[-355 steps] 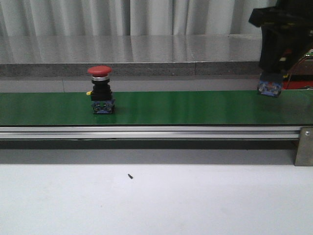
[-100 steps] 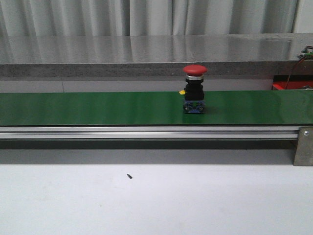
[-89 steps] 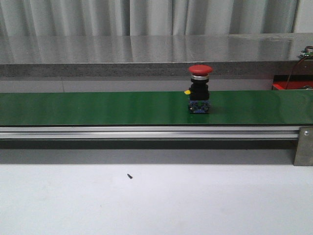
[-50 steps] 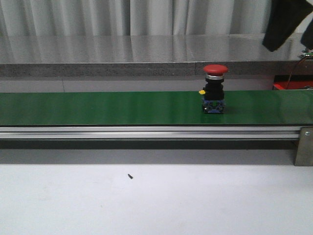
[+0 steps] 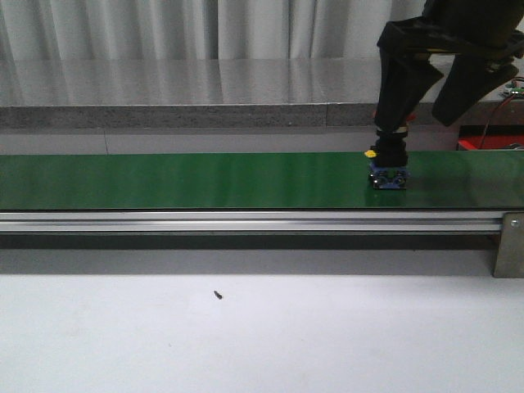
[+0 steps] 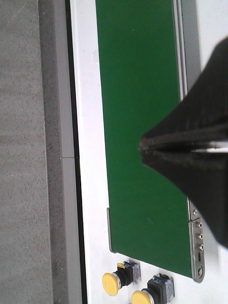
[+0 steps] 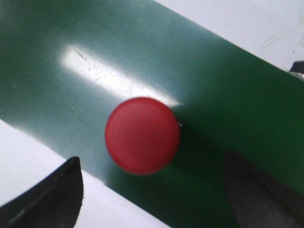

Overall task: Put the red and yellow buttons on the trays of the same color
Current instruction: 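Grasp the second red button on the belt with the right gripper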

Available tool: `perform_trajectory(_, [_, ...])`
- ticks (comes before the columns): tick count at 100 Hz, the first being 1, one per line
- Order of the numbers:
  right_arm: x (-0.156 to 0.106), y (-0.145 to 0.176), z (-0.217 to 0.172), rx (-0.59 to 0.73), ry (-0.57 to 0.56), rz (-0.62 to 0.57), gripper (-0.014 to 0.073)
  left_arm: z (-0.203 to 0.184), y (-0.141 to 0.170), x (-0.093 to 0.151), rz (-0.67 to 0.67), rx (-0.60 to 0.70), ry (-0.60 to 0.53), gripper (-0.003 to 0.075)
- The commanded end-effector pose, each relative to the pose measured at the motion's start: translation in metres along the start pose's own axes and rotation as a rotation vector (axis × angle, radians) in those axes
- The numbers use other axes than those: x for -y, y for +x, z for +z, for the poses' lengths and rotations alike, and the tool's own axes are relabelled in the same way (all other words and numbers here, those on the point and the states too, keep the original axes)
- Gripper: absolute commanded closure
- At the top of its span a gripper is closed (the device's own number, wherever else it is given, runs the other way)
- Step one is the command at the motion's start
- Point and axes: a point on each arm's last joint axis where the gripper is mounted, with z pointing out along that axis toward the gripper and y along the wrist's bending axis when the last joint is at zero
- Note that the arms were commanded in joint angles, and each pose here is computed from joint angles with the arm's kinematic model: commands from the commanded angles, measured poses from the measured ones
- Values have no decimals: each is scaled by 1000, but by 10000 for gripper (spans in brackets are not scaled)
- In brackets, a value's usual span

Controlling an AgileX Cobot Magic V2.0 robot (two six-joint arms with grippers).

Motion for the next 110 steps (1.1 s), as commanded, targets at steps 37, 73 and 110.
perform_trajectory(37, [4, -19, -1, 44, 10, -1, 384, -4, -15, -1, -12, 99, -18, 740])
perform_trajectory(73, [11, -37, -35, 58, 36, -23, 465, -4, -15, -1, -12, 99, -18, 740])
perform_trajectory(110, [114, -52, -102, 249, 231, 170, 464, -4, -15, -1, -12, 99, -18, 740])
